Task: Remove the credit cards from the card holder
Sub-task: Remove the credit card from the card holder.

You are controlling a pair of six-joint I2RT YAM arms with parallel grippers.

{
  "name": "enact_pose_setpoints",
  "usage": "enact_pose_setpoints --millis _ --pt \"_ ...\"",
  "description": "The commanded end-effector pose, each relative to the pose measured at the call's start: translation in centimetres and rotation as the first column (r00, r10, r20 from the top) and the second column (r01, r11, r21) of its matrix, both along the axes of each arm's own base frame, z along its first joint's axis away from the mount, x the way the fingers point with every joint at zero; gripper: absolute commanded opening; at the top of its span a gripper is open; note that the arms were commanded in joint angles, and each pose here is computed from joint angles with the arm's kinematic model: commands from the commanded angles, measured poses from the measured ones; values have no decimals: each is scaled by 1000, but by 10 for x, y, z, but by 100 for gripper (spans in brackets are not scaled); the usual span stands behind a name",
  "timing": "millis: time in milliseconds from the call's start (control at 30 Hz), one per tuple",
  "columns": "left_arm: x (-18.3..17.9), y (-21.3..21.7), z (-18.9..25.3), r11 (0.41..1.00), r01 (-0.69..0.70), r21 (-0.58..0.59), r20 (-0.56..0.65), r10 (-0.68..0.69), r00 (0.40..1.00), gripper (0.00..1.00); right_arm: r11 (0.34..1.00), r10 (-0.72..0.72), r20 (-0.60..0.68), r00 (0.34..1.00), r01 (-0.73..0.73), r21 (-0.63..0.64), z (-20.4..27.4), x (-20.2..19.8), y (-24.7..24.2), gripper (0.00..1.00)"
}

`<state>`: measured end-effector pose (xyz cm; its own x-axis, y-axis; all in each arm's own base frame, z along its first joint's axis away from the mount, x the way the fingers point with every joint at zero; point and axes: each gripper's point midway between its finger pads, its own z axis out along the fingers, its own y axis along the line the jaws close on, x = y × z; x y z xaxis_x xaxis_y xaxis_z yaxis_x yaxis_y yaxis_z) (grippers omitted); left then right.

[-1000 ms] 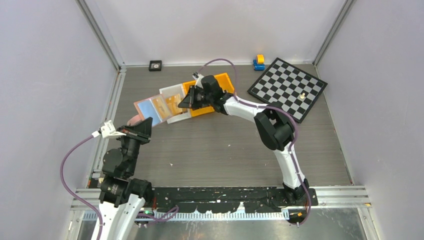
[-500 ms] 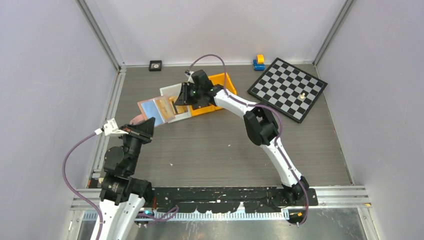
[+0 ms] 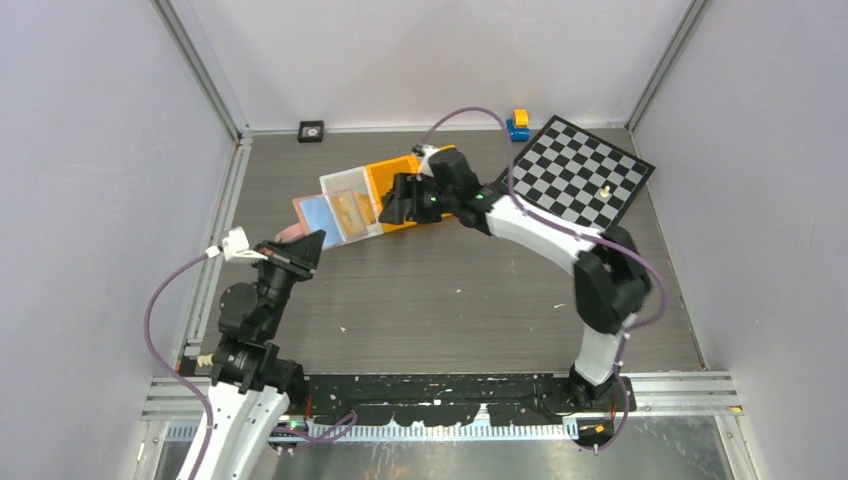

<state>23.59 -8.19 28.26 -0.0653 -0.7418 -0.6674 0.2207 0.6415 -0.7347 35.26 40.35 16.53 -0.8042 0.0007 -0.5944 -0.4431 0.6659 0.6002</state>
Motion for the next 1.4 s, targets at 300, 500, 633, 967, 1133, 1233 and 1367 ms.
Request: enact_pose_setpoints --millis 300,500,633,967,1133,1233,1367 --pt "50 -63 19 960 252 -120 4 -254 967 0 956 -251 197 948 211 203 56 -51 -96 84" --pt "69 -93 -9 923 362 -130 -67 -372 926 0 916 -365 207 907 311 252 35 -51 -125 83" --pt "69 -105 -12 908 409 -88 -31 -413 910 0 897 -410 203 889 352 266 32 -46 -136 83" --pt "61 -107 -7 915 401 -45 109 -395 912 0 889 -417 162 894 363 280 21 -43 -138 81" --pt "61 -108 -15 916 401 -30 86 -397 914 0 888 -416 155 896 363 283 19 -43 -138 80" --pt "59 -109 -14 913 409 -11 122 -404 906 0 886 -419 151 895 367 285 18 -42 -139 79" --pt "50 -113 -4 913 405 43 197 -406 892 0 885 -420 142 897 369 286 16 -41 -140 79"
